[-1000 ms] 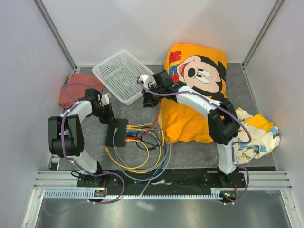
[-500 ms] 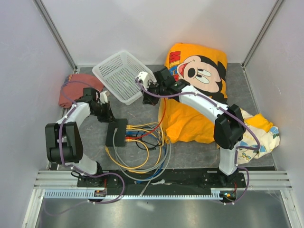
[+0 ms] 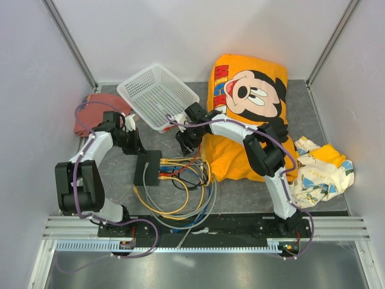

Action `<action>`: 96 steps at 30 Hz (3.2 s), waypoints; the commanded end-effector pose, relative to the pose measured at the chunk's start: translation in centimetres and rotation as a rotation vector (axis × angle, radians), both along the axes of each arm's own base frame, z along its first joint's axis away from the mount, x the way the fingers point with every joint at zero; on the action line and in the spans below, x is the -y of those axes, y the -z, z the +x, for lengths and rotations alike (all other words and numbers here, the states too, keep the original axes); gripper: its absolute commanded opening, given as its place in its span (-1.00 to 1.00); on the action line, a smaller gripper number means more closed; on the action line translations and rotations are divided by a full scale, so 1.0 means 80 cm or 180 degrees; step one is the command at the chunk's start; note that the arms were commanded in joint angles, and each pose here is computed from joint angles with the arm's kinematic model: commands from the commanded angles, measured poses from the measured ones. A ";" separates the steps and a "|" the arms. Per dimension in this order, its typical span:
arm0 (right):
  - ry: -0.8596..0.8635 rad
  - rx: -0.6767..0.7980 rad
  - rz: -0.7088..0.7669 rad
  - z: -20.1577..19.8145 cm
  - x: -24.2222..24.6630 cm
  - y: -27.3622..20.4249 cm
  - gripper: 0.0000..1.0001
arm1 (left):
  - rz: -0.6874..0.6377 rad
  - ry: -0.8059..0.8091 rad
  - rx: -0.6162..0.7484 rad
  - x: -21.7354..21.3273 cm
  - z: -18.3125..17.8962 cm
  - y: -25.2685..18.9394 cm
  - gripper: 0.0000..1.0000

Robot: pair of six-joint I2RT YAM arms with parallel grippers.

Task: Pull the plug from the switch port

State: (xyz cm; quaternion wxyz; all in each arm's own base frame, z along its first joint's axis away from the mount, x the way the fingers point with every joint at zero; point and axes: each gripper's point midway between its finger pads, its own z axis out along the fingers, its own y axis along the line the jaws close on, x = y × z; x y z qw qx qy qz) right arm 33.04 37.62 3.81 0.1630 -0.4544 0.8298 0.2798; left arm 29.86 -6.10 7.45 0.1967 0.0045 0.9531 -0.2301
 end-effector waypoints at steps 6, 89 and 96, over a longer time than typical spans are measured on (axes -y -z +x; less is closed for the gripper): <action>-0.0015 0.0298 0.0148 0.018 -0.043 -0.031 0.24 | -0.0227 0.0091 0.0376 0.015 -0.002 -0.043 -0.96; -0.0082 -0.0836 0.0823 -0.023 -0.108 0.009 0.32 | -0.0089 -0.0342 -0.0692 -0.002 -0.015 0.066 -0.97; 0.0083 -0.0990 0.0887 -0.017 -0.116 0.021 0.28 | -0.0109 -0.0330 -0.0672 -0.001 -0.014 0.065 -0.97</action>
